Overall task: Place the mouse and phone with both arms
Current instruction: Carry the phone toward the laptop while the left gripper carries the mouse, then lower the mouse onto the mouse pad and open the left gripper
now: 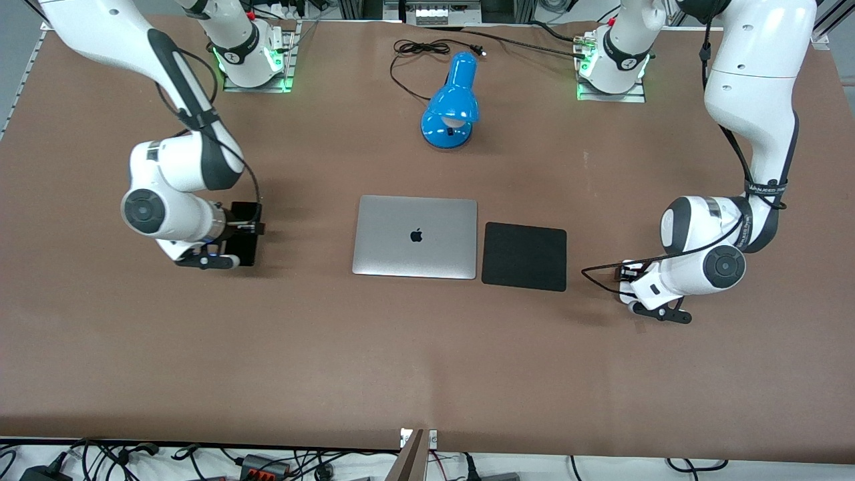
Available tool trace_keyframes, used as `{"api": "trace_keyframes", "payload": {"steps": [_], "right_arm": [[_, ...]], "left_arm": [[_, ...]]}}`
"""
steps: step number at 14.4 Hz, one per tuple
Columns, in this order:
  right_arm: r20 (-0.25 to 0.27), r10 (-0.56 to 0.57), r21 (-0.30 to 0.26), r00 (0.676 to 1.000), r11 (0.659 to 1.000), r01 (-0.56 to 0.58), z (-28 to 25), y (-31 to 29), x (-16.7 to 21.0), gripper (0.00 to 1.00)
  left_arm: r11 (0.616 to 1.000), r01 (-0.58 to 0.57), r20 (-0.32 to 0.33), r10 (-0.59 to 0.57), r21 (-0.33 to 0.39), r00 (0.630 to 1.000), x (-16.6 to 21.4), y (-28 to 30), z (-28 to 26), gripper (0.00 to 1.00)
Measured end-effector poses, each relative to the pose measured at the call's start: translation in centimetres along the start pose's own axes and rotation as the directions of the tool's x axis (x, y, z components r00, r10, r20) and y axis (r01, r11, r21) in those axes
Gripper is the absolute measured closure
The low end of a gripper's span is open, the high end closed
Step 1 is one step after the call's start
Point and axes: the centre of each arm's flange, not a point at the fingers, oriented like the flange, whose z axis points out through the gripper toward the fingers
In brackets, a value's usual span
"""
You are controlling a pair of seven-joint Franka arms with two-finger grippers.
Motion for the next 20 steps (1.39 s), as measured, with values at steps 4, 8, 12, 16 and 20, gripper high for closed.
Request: {"api": "trace_keyframes", "payload": {"steps": [4, 8, 12, 16, 20], "right_arm": [[-0.007, 0.044, 0.017, 0.999, 0.999, -0.043, 1.2, -5.0, -1.1, 0.20], [-0.036, 0.059, 0.024, 0.998, 0.998, -0.059, 2.3, -10.1, -1.8, 0.20], [-0.045, 0.083, 0.029, 0.996, 0.996, -0.082, 3.8, -12.8, -2.1, 0.20], [-0.056, 0.143, 0.043, 0.988, 0.989, -0.141, 4.9, -14.1, -2.0, 0.20], [-0.059, 0.177, 0.053, 0.982, 0.983, -0.174, 5.9, -14.6, -1.9, 0.20]], "left_arm": [[1.000, 0.026, 0.035, -0.026, -0.013, 0.999, 1.5, 3.9, -3.3, 0.38], [0.997, 0.069, 0.045, -0.068, -0.018, 0.997, 1.9, 13.0, -3.9, 0.38], [0.996, 0.058, 0.069, -0.053, -0.064, 0.996, 1.4, 19.0, -2.9, 0.38], [0.997, 0.043, 0.088, -0.038, -0.063, 0.995, 0.8, 22.2, -1.6, 0.38], [0.998, 0.036, 0.094, -0.031, -0.057, 0.995, 0.6, 24.1, 0.5, 0.38]]}}
